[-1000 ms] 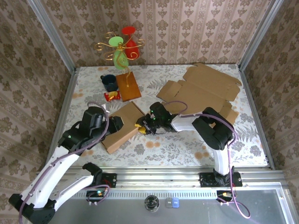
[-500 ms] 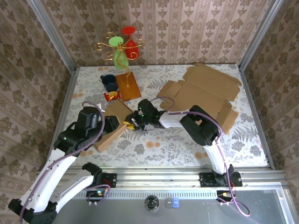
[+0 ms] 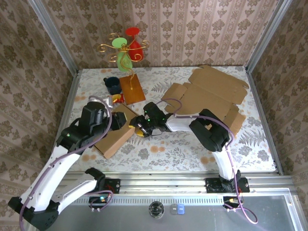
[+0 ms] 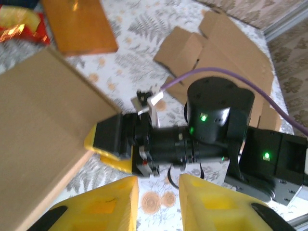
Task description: Fold the paper box
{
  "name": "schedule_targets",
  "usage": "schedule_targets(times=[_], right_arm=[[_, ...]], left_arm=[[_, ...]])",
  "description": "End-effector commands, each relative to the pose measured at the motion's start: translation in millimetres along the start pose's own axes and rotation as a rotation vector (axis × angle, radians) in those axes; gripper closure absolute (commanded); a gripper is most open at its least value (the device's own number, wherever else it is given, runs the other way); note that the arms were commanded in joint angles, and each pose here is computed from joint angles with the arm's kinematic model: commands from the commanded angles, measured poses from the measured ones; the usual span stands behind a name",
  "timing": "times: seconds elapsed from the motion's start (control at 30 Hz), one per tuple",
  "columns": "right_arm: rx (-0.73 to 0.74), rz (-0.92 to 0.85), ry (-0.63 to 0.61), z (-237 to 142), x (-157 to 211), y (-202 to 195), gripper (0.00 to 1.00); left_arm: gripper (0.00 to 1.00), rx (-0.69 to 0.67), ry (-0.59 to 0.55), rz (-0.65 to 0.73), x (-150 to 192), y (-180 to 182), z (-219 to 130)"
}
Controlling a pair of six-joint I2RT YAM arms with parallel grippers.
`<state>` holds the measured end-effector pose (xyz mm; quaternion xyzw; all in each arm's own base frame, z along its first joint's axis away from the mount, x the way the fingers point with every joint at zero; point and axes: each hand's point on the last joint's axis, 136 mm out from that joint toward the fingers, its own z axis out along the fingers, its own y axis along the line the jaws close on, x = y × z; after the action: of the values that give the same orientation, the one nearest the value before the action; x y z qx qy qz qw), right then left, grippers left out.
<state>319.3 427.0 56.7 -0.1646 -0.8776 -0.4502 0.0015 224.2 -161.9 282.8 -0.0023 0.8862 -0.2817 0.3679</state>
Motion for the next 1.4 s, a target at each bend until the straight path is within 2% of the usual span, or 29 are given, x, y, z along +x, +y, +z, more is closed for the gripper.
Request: schedule_targets(times=[0.0, 0.17, 0.33, 0.43, 0.57, 0.7, 0.8, 0.93, 1.17, 1.27, 1.37], right_arm=[[-0.004, -0.059, -0.101, -46.1, -13.3, 18.7, 0.31], [-0.018, -0.079, -0.188, -109.9, -25.5, 26.1, 0.29], [-0.005, -0.062, -0.311, -188.1, -41.2, 9.3, 0.31], [0.004, -0.025, -0.389, -239.7, -46.8, -11.9, 0.33], [0.038, 0.068, -0.495, -302.4, -52.3, -58.9, 0.36], [0.036, 0.185, -0.572, -345.7, -48.0, -105.4, 0.38], [0.075, 0.229, -0.585, -350.4, -47.2, -129.7, 0.40], [0.048, 0.320, -0.551, -328.2, -60.9, -147.5, 0.43], [0.076, 0.385, -0.517, -302.2, -108.2, -165.4, 0.43], [0.101, 0.438, -0.487, -285.3, -128.0, -180.1, 0.43], [0.154, 0.482, -0.440, -270.8, -132.8, -198.4, 0.43]], left_arm=[[0.69, 0.048, -0.086, 0.113, -32.4, -27.1, 2.7], [0.70, 0.106, -0.073, 0.144, -51.3, -60.3, 39.3], [0.72, 0.178, -0.019, 0.146, -55.1, -96.9, 86.4], [0.72, 0.222, 0.037, 0.126, -50.4, -116.3, 117.6], [0.72, 0.261, 0.168, 0.063, -31.4, -130.7, 165.0], [0.73, 0.265, 0.274, 0.011, -6.3, -136.3, 211.3], [0.73, 0.245, 0.315, -0.063, 9.4, -129.0, 239.7], [0.73, 0.241, 0.334, -0.150, 22.5, -121.8, 266.9], [0.71, 0.154, 0.404, -0.242, 43.9, -102.7, 300.2], [0.69, 0.105, 0.391, -0.364, 48.6, -82.5, 311.4], [0.69, 0.078, 0.359, -0.519, 50.1, -66.6, 319.7]])
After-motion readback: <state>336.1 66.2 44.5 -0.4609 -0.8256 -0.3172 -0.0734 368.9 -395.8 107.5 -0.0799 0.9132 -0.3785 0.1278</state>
